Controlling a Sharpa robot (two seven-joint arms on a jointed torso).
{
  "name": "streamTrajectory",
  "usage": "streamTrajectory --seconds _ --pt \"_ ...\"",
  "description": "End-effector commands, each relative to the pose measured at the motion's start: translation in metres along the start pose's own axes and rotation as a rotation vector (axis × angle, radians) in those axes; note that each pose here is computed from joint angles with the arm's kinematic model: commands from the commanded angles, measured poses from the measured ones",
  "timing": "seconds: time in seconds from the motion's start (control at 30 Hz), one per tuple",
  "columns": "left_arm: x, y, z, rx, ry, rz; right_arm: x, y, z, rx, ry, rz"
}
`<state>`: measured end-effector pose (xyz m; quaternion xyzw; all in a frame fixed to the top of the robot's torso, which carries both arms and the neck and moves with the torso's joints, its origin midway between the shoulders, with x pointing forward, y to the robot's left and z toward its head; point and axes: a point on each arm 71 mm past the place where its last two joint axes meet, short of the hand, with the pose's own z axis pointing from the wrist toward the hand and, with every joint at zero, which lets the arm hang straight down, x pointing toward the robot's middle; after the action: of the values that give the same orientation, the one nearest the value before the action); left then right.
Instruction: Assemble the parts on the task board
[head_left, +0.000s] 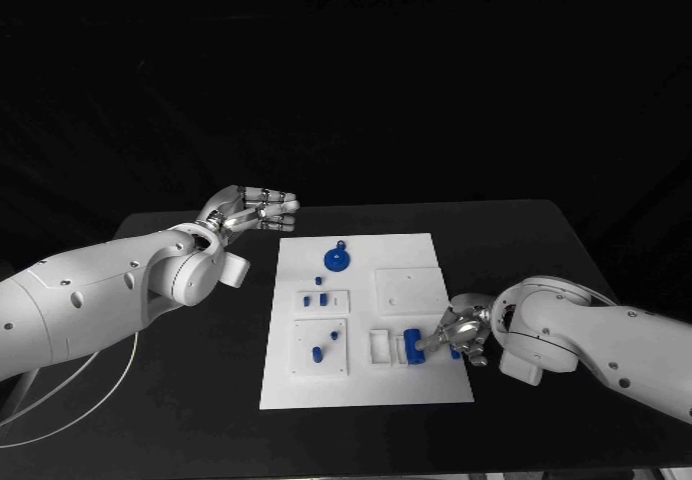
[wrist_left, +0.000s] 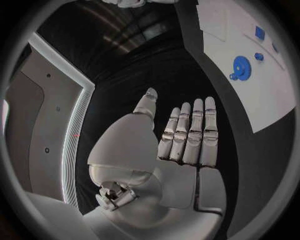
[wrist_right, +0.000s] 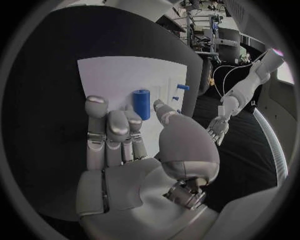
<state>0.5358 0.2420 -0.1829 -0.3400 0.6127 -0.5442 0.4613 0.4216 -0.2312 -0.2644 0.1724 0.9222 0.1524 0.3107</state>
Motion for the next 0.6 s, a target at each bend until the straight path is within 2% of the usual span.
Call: streamTrajectory --seconds 0.03,0.6 --pt "0.0044 -0.0014 0.0001 0.005 0.019 -0.017 0.002 0.000 0.005 0.042 -0.018 -0.033" --pt "0.0112 -0.0032 0.0002 0.008 0.036 -0.024 0.013 0.007 0.023 0.057 -0.020 -0.057"
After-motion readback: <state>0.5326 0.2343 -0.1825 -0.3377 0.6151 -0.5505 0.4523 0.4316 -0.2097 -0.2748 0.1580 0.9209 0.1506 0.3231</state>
